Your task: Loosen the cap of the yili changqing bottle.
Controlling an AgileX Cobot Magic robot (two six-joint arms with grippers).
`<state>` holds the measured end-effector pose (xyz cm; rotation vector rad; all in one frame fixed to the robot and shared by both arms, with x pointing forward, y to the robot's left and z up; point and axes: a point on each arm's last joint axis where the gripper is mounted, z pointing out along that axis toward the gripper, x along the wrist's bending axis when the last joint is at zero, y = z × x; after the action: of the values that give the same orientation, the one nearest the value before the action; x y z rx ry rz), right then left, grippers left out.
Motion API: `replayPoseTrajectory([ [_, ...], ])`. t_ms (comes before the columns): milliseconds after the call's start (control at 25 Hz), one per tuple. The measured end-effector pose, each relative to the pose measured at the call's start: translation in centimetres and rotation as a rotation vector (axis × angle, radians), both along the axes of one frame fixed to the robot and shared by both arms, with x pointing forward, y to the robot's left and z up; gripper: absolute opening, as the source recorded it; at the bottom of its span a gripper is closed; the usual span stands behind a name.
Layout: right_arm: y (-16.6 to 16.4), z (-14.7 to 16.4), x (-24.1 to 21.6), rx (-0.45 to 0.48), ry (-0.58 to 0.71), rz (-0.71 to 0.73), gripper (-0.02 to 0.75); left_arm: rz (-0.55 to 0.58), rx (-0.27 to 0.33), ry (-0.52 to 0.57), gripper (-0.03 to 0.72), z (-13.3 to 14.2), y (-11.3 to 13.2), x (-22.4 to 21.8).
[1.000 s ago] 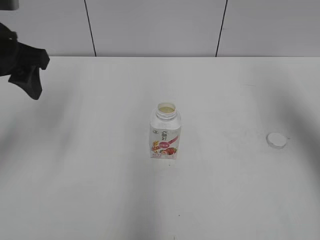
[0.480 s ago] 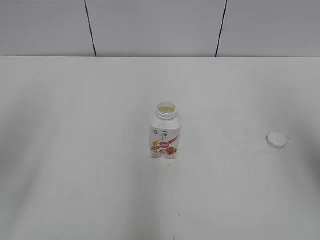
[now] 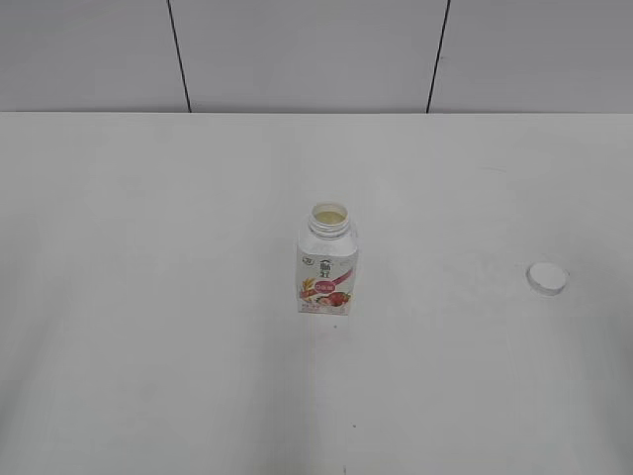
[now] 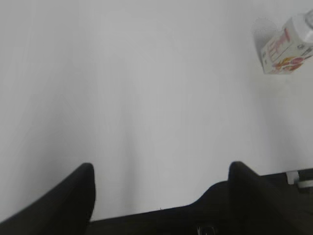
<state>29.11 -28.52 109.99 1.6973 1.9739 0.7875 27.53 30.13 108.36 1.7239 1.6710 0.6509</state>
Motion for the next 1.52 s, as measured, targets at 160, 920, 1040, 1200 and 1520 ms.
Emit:
replayPoseTrajectory([
  [160,-0.2,-1.2,-2.2,-0.032,-0.072,-0.009,0.529,-0.056,0.024,-0.144,0.512,-0.9,0.9,-3.0],
  [920,-0.6,-4.7,-6.3,-0.070,-0.367,-0.036,0.529,-0.162,0.044,-0.302,0.510,-2.6,0.8,-4.2],
  [1040,-0.6,-4.7,-6.2,-0.071,-0.374,-0.038,0.529,-0.163,0.042,-0.302,0.510,-2.6,0.8,-4.2],
  [1200,-0.6,-4.7,-6.2,-0.073,-0.376,-0.038,0.529,-0.169,0.031,-0.300,0.510,-2.6,0.7,-4.3],
  [1520,-0.6,-4.7,-6.2,-0.073,-0.377,-0.038,0.529,-0.157,0.030,-0.299,0.510,-2.6,0.6,-4.3],
])
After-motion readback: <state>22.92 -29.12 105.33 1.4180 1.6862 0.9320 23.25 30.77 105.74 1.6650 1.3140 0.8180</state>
